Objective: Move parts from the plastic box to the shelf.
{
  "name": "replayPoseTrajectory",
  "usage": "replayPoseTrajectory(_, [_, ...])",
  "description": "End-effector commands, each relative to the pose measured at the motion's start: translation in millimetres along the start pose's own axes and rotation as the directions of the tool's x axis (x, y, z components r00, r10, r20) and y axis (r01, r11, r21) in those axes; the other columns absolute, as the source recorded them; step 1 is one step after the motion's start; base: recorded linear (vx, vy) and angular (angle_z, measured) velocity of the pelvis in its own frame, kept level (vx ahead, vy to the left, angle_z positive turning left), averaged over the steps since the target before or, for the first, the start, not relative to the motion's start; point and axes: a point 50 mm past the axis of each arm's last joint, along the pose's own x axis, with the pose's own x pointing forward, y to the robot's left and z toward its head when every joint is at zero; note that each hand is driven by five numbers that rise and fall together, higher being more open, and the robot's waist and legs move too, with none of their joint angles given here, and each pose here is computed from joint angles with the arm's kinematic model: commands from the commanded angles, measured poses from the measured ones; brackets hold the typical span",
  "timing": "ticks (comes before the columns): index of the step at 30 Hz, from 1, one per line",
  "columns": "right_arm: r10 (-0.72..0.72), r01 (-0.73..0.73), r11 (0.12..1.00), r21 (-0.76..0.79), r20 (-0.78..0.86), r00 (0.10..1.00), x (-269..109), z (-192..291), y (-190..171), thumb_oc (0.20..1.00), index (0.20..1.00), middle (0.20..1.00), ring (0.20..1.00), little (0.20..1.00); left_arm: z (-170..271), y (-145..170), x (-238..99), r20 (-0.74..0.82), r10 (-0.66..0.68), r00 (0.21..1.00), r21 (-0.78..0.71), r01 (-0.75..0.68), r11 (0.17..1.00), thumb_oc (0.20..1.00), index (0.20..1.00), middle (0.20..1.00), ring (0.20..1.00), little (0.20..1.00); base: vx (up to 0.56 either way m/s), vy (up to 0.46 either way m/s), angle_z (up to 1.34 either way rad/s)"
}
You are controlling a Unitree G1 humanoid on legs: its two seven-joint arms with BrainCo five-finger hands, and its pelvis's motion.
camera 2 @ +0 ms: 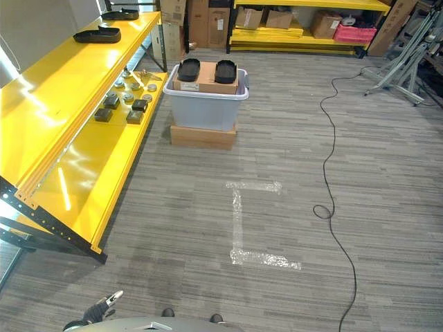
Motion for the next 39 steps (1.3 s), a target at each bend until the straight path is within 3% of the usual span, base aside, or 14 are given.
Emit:
replayPoseTrajectory(1, [-0.041, 0.041, 0.997, -0.061, -0.003, 0.999, 0.9, 5.1, -6.0, 1.000, 1.000, 1.000, 1.000, 1.000, 16.9, -0.8, 4.4, 0.051, 0.010, 0.999, 0.055, -0.013, 0.998, 1.000, 1.000, 1.000, 1.000, 1.000, 0.00, 0.000, 0.00])
replayPoseTrajectory(11, [-0.034, 0.031, 0.998, -0.054, -0.046, 0.998, 0.7, 0.4, -6.4, 1.000, 1.000, 1.000, 1.000, 1.000, 14.2, 0.2, 4.8, 0.020, 0.031, 0.999, 0.048, -0.032, 0.998, 1.000, 1.000, 1.000, 1.000, 1.000, 0.00, 0.000, 0.00])
replayPoseTrajectory(20, [0.000, 0.017, 0.995, 0.097, -0.174, 0.985, -1.0, -17.0, -3.5, 1.000, 1.000, 1.000, 1.000, 1.000, 7.2, 1.6, 4.5, -0.022, 0.080, 0.997, 0.010, -0.080, 0.997, 1.000, 1.000, 1.000, 1.000, 1.000, 0.02, -0.003, -0.02])
replayPoseTrajectory(32, [0.011, -0.007, 0.993, 0.121, -0.035, 0.999, 1.0, 2.0, 0.3, 1.000, 1.000, 1.000, 1.000, 1.000, -3.9, 2.5, 3.5, -0.097, 0.130, 0.987, -0.052, -0.136, 0.989, 1.000, 1.000, 1.000, 1.000, 1.000, 0.00, 0.000, 0.00])
replayPoseTrajectory(39, [-0.025, 0.005, 0.975, 0.220, 0.086, 0.996, 1.1, 20.7, -4.8, 1.000, 1.000, 1.000, 1.000, 1.000, 11.2, -0.2, 5.7, 0.016, 0.099, 0.995, -0.127, -0.096, 0.987, 1.000, 1.000, 1.000, 1.000, 1.000, 0.00, 0.000, 0.00])
